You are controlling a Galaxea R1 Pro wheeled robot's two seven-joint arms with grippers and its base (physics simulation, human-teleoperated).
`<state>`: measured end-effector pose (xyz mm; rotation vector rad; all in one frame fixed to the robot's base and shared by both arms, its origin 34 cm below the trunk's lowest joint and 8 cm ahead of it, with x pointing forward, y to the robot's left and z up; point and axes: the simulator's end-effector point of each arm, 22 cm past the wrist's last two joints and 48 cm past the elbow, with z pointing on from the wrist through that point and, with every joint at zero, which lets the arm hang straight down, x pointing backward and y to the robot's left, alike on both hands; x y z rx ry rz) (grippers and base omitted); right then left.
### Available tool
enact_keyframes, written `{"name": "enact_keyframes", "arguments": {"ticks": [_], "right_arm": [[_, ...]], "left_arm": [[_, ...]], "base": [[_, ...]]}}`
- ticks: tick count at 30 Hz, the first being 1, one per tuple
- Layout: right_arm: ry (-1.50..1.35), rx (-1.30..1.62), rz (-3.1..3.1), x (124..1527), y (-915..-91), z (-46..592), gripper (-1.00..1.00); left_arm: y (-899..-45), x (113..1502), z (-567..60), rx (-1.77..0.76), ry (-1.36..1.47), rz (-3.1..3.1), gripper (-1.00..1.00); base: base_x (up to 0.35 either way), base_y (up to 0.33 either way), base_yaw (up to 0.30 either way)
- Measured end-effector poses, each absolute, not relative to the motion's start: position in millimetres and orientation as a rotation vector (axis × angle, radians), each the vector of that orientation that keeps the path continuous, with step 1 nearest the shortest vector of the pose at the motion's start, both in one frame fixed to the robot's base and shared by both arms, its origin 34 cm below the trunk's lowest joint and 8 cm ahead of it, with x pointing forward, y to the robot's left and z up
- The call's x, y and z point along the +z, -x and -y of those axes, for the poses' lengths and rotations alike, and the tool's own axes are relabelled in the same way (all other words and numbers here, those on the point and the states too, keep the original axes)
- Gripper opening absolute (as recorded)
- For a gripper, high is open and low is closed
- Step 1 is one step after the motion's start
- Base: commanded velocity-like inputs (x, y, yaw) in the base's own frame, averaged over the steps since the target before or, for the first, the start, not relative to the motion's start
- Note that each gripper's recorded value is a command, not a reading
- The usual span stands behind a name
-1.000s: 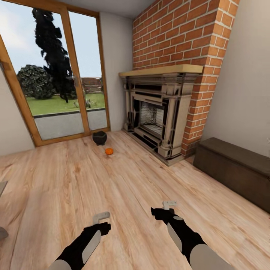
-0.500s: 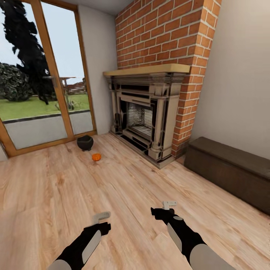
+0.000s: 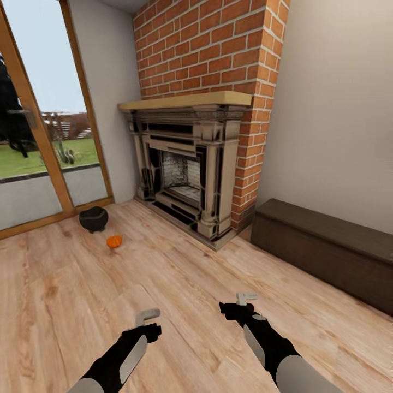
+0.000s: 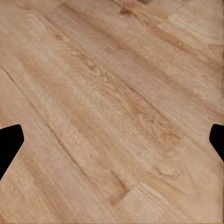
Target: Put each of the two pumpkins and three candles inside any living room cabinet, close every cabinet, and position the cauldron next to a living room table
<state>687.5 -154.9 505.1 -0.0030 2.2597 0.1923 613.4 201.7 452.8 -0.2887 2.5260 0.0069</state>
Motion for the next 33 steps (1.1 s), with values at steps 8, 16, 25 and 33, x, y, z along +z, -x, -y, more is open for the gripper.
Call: {"name": "enact_keyframes", "arguments": {"ticks": [8,16,25,33], "right_arm": [[0.001,0.193,-2.260,505.1,-687.5,154.9,1.00],[0.000,0.194,-2.261,504.7,-687.2,155.1,1.00],[-0.001,0.192,-2.264,503.3,-686.3,155.5,1.00],[-0.004,0.194,-2.266,502.4,-685.9,155.1,1.00]], "left_arm": [[-613.4,452.8,-201.7,0.007,0.289,-2.526,1.00],[-613.4,452.8,-201.6,0.007,0.289,-2.526,1.00],[-613.4,452.7,-201.2,0.007,0.287,-2.526,1.00],[-606.9,445.4,-202.9,0.019,0.281,-2.546,1.00]], "base": [[0.309,0.143,-0.289],[0.316,0.107,-0.289],[0.304,0.042,-0.289],[0.124,0.001,-0.289]]}}
